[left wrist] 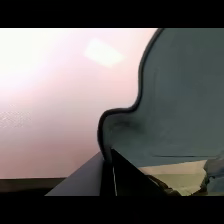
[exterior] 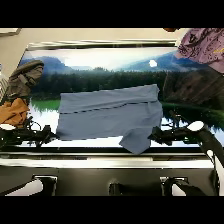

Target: Fold the clothes and pants, and hang the long-sleeved shirts on hangers.

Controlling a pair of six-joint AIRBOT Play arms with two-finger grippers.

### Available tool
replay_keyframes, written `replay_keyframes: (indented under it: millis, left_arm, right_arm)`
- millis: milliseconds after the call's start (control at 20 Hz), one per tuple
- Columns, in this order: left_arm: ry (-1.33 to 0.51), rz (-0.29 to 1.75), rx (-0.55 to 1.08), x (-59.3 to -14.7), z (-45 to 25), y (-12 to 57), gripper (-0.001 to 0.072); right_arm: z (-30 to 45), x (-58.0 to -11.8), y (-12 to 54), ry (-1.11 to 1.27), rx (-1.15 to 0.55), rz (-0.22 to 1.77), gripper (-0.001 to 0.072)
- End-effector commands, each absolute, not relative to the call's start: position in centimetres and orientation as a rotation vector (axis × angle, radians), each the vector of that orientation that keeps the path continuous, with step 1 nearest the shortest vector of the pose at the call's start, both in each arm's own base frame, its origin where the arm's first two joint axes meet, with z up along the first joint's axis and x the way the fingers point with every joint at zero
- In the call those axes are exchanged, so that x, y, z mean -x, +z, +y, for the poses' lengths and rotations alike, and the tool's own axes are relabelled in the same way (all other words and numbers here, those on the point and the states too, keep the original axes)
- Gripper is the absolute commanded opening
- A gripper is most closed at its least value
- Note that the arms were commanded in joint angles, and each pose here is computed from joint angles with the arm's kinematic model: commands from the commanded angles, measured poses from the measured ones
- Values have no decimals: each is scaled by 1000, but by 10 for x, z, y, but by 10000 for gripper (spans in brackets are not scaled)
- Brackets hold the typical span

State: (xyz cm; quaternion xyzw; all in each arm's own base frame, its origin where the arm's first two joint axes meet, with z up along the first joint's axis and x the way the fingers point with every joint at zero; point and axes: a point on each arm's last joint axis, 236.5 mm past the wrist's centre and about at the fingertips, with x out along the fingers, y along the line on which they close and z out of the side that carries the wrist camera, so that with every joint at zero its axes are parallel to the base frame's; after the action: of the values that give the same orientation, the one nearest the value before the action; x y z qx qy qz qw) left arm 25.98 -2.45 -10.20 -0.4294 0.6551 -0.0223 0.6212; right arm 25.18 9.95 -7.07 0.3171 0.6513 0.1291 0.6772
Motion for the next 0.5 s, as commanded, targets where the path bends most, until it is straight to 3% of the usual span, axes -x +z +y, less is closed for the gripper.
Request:
replay_keyframes:
  millis: [0, 200, 450]
  left_arm:
    - [41, 1547, 925, -248, -9, -82, 14]
    - [259, 1467, 772, -225, 29, -44, 14]
    - [218, 1253, 749, -245, 27, -3, 14]
  right_arm:
    - [87, -247, -51, 236, -652, 1415, 22]
    - [80, -206, -17, 203, -575, 1429, 21]
    - [75, -193, 19, 180, -521, 1298, 21]
